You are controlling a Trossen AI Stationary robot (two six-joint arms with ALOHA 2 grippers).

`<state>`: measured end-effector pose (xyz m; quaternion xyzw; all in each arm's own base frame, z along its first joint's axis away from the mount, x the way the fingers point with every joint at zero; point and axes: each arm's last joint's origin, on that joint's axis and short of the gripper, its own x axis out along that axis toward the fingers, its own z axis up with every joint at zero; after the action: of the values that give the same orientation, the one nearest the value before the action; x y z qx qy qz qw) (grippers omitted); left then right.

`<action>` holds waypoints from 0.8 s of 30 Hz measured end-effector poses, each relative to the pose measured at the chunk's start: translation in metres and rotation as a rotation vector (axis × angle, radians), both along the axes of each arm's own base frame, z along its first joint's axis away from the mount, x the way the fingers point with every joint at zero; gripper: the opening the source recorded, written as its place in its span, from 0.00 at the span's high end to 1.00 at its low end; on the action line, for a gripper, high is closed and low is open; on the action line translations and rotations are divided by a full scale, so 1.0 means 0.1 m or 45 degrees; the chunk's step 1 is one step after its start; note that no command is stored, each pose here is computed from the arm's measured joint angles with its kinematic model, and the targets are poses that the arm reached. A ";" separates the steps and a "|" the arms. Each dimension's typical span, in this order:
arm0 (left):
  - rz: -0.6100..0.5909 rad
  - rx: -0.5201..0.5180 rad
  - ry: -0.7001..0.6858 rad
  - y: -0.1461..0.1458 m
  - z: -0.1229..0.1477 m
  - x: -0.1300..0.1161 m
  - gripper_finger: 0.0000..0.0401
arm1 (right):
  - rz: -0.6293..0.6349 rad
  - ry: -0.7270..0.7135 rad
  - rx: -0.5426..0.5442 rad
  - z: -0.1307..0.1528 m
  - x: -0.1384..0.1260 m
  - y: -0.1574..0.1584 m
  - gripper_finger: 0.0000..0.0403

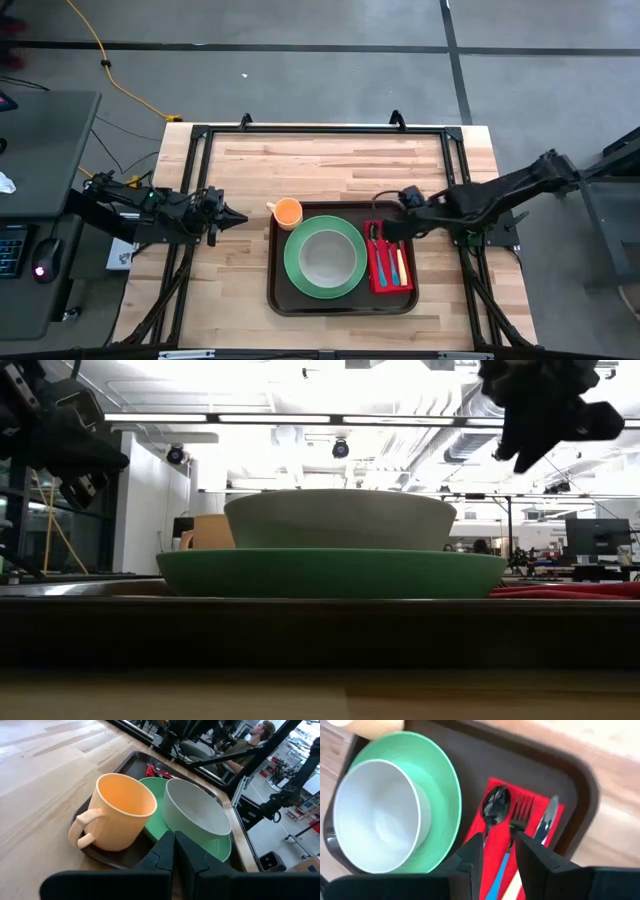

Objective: Set up tray
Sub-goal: Return to Home Position

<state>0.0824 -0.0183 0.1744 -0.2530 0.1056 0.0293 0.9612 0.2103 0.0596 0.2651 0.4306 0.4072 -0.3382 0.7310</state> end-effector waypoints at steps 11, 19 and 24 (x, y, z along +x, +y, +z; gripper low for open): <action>0.006 -0.036 -0.029 0.00 0.04 0.00 0.89 | 0.174 -0.158 -0.337 0.34 -0.39 -0.16 0.78; -0.377 0.111 -0.108 -0.07 0.15 -0.02 0.89 | 0.266 -0.266 -0.505 0.41 -0.67 -0.28 0.77; -0.478 0.276 -0.298 -0.09 0.27 -0.02 0.89 | 0.348 -0.471 -0.491 0.26 -0.87 -0.33 0.77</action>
<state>0.0802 -0.0278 0.2014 -0.1258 0.0348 -0.1682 0.9771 0.1233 0.0265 0.2913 0.2793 0.2496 -0.2236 0.8998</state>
